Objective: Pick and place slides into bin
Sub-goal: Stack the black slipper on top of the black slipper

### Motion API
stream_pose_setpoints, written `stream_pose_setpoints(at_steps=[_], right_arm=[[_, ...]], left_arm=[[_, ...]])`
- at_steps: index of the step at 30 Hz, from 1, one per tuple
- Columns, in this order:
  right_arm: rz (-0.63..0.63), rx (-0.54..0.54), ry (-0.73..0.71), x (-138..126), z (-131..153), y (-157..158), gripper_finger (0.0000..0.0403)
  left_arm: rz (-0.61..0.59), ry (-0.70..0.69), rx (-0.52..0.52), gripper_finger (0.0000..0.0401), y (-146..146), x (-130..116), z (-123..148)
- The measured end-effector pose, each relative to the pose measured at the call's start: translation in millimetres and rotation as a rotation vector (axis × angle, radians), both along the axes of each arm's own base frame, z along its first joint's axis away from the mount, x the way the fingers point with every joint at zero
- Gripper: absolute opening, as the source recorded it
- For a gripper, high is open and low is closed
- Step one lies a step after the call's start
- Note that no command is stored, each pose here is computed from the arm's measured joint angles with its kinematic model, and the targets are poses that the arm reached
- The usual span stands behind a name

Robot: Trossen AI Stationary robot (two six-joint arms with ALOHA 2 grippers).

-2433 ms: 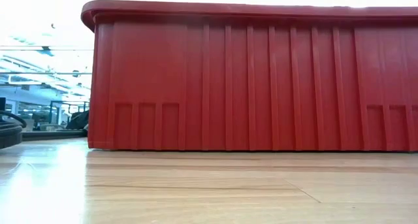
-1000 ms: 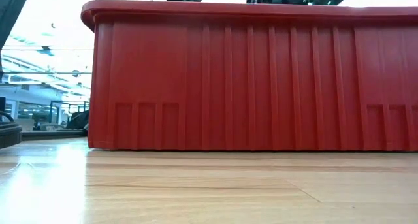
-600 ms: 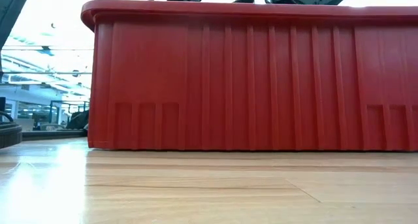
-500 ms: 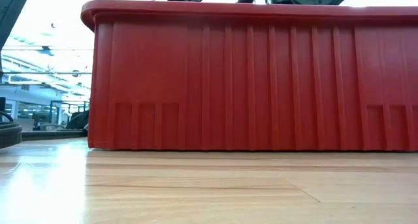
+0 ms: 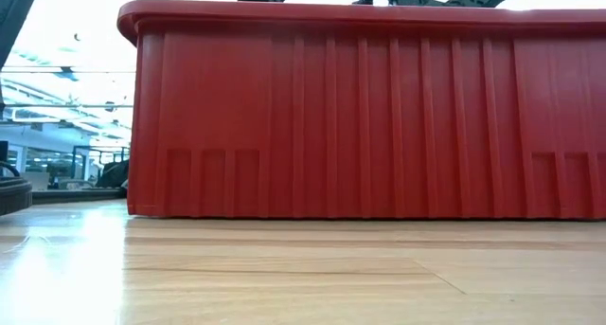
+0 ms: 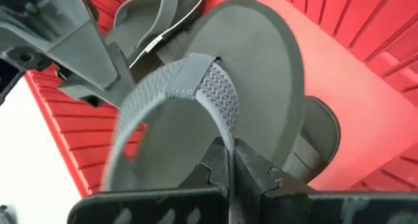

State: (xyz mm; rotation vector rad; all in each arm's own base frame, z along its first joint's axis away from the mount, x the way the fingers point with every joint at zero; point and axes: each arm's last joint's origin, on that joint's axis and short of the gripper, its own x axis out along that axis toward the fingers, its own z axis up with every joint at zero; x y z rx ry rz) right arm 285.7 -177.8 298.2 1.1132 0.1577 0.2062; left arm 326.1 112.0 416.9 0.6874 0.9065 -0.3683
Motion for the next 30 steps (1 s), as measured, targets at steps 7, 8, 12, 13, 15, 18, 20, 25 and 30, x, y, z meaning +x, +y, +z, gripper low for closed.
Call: stream_pose_setpoints(at_steps=[7, 8, 12, 13, 15, 18, 20, 25, 30], right_arm=[[0.008, 0.011, 0.002, 2, 0, 3, 0.0177], [0.009, 0.011, 0.003, 2, 0, 3, 0.0177], [0.009, 0.018, 0.004, 2, 0, 3, 0.0176], [0.008, 0.019, 0.003, 2, 0, 3, 0.0176], [0.007, 0.027, -0.004, 2, 1, 3, 0.0176], [0.006, 0.022, -0.032, 2, 5, 3, 0.0176], [0.006, 0.031, -0.039, 2, 6, 3, 0.0176], [0.025, 0.044, -0.038, 4, 7, 7, 0.0175], [0.044, 0.043, -0.019, 7, 4, 13, 0.0174]], left_arm=[[-0.012, -0.048, 0.012, 0.0000, 0, 3, 3], [-0.016, -0.048, 0.011, 0.0000, 0, 3, 3], [-0.025, -0.053, 0.002, 0.0000, 0, 3, 3], [-0.027, -0.056, 0.000, 0.0000, 1, 4, 3], [-0.031, -0.057, -0.007, 0.0000, 2, 7, 0], [-0.033, -0.045, -0.020, 0.0000, 3, 14, -6], [-0.035, -0.045, -0.025, 0.0000, 4, 18, -9], [-0.030, -0.018, -0.041, 0.0000, 6, 25, -19], [-0.022, -0.033, -0.045, 0.0000, 6, 28, -19]])
